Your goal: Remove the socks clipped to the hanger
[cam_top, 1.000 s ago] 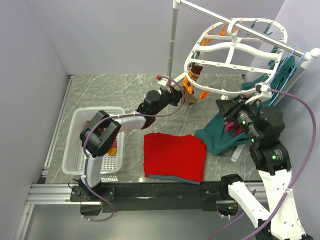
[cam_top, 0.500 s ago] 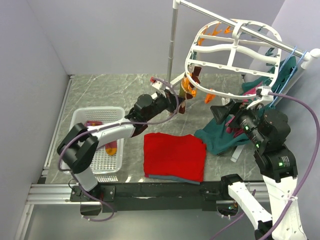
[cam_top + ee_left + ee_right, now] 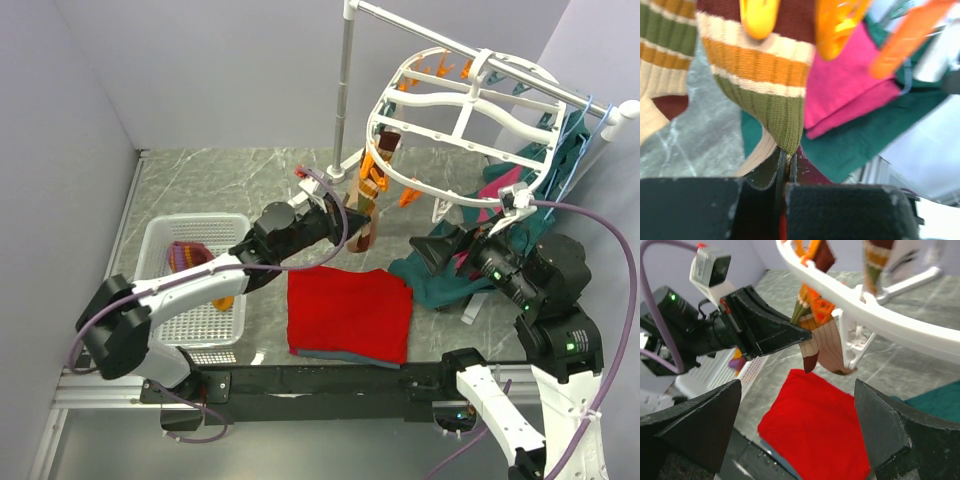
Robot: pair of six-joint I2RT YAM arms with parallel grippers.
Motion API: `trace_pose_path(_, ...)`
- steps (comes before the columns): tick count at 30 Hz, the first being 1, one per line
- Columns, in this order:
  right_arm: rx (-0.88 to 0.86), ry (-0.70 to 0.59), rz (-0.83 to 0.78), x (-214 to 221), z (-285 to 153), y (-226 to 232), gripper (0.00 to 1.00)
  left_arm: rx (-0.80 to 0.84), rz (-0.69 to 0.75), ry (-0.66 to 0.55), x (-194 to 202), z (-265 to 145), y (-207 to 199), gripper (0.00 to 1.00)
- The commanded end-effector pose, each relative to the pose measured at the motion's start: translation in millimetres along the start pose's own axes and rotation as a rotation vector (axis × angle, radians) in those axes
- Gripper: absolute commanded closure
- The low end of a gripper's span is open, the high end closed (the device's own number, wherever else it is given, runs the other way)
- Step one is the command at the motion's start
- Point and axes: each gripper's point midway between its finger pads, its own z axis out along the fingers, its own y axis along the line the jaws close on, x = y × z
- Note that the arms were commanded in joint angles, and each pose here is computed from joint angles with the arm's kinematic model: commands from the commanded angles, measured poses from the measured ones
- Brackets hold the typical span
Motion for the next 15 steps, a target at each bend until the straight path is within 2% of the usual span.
trace_pose_path(1, -0.116, 0.061, -0.001, 18.2, -14.9, 22.0, 0.02, 0.079, 0.010, -0.019, -18.3, -17.5, -38.8, 0.99)
trace_pose_path(7, -0.160, 0.079, 0.012, 24.3, -11.2, 26.6, 0.04, 0.139, -0.026, -0.008, -20.2, -27.6, -65.8, 0.99)
trace_pose_path(15, -0.206, 0.114, 0.027, 39.8, 2.5, 24.3, 0.02, 0.221, -0.069, 0.017, -20.0, -29.0, -98.2, 0.99)
